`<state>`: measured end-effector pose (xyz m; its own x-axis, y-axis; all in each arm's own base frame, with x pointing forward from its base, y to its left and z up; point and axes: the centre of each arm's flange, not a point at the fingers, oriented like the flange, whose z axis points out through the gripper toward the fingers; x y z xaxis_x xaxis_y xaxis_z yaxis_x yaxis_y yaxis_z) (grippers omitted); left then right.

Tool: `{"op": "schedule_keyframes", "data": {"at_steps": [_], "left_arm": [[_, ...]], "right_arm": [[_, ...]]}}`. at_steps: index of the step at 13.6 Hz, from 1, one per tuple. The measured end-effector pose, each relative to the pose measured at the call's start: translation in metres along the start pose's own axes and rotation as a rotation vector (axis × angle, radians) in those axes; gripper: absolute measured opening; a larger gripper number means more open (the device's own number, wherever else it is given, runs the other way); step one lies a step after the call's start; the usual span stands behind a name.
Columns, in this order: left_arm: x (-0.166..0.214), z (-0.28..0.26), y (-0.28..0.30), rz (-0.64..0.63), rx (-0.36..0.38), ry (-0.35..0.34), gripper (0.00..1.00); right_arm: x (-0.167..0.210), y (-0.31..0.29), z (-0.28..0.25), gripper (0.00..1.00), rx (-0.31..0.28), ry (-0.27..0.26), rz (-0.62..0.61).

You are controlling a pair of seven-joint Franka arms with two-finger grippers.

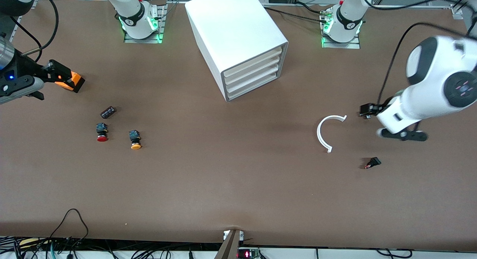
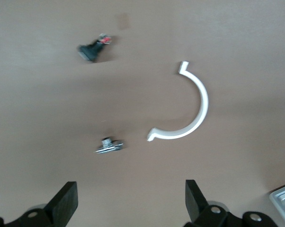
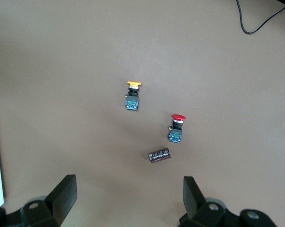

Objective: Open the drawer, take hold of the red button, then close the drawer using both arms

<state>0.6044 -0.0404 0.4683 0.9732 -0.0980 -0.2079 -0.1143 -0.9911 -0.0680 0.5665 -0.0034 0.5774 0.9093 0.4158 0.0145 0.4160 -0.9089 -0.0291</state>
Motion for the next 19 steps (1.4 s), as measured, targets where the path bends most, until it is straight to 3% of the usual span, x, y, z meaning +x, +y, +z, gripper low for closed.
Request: {"op": "schedule_keyframes", "data": {"at_steps": [5, 10, 19], "left_arm": [[-0.055, -0.062, -0.051, -0.017, -0.013, 0.087, 1.00], [-0.108, -0.076, -0.081, -0.080, -0.025, 0.112, 1.00], [-0.135, -0.085, -0.076, -0.134, -0.108, 0.119, 1.00]], "right_arm": [[-0.009, 0.016, -0.001, 1.00, 0.002, -0.004, -0.020], [-0.012, 0.020, -0.002, 1.00, 0.005, -0.009, -0.025], [-0.008, 0.017, -0.016, 1.00, -0.024, 0.006, -0.039]]}}
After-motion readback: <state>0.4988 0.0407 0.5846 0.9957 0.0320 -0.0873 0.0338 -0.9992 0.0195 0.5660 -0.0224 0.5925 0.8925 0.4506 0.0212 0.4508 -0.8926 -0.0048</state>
